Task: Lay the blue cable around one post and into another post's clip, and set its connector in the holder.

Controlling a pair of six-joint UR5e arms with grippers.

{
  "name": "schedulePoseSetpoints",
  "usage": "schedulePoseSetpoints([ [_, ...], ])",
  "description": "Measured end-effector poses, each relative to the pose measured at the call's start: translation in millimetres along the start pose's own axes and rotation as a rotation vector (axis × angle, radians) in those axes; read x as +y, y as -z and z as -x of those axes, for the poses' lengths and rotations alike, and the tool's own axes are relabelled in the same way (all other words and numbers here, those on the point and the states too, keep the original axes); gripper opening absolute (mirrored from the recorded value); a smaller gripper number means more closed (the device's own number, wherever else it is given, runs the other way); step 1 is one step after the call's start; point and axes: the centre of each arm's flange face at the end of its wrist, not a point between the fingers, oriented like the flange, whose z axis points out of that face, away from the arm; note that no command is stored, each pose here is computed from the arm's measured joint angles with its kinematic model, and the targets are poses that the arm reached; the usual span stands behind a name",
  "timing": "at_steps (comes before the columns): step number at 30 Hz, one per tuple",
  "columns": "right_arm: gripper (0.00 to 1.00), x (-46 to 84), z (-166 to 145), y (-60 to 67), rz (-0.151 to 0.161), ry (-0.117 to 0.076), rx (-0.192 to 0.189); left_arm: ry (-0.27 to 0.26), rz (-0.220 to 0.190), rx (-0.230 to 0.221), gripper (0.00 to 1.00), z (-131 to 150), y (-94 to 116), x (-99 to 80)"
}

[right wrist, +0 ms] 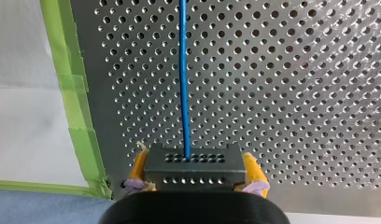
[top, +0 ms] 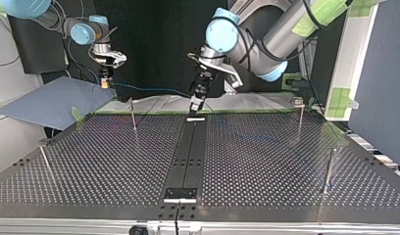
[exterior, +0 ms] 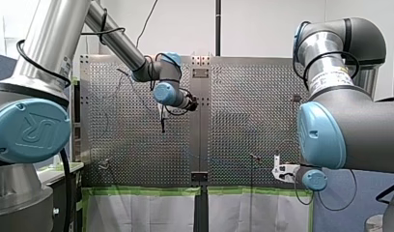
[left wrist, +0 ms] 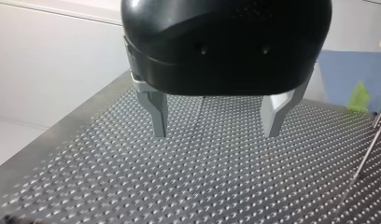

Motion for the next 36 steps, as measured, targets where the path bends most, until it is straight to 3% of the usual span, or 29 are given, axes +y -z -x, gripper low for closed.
schedulePoseSetpoints([
  [9,0.00,0.5,-0.6,-1.1,0.001,-0.016,0.002,-0.042,-0.001,-0.010,1.00,-38.2,-1.1,-29.7],
  [18,0.00,-0.9,-0.5,-1.0,-0.001,-0.033,0.001,0.004,-0.015,-0.076,1.00,-54.3,-14.7,-71.2],
  [26,0.00,-1.8,-0.5,-1.0,-0.002,-0.037,0.001,0.066,-0.029,-0.136,1.00,-71.1,-22.7,-112.4],
  [36,0.00,-3.6,-0.1,-0.6,-0.004,-0.038,-0.002,0.051,-0.021,-0.107,1.00,-133.6,3.4,-134.4],
])
